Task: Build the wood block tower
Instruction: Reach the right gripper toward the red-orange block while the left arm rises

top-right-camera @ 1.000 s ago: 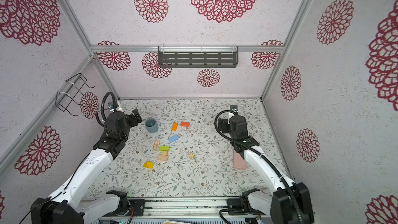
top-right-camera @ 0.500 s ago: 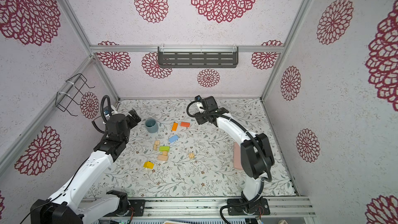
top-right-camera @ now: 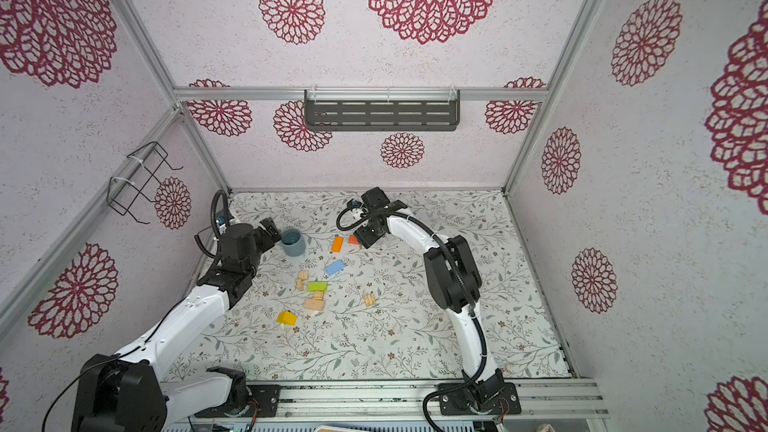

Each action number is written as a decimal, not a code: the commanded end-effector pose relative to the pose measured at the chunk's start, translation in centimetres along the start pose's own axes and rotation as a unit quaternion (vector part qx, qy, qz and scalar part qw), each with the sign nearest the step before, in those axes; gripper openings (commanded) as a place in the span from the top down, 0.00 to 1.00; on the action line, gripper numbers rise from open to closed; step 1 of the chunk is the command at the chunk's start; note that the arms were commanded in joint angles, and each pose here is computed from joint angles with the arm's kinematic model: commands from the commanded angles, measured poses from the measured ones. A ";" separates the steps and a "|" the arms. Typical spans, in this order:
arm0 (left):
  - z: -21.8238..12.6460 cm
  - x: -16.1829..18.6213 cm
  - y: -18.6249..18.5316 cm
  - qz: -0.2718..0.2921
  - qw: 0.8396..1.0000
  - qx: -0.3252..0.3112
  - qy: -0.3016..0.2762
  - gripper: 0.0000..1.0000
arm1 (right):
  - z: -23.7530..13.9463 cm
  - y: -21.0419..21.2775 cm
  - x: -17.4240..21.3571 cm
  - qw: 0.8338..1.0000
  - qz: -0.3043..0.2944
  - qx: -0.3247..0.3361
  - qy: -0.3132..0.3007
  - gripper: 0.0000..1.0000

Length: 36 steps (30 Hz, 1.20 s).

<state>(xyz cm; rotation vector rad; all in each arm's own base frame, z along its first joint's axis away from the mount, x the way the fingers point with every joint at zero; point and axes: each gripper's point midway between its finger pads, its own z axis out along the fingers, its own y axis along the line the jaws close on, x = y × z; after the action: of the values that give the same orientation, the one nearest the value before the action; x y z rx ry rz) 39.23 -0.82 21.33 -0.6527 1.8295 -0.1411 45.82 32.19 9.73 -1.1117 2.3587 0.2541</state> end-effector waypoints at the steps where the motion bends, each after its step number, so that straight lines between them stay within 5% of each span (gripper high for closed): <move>1: 0.8 0.0 0.0 -0.018 1.000 0.017 0.002 0.03 | 0.0 0.6 -0.4 0.999 -0.022 -0.020 0.013 0.33; 36: 2.1 1.8 0.4 -0.043 0.998 0.034 0.038 0.03 | 6.8 0.1 -1.2 0.999 -0.024 -0.018 0.027 0.41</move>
<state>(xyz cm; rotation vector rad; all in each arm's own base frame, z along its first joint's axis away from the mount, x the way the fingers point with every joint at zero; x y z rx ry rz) 40.51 -1.10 18.93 -0.6710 1.8796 -0.2757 48.62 34.95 3.43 -1.2198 2.3993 0.2539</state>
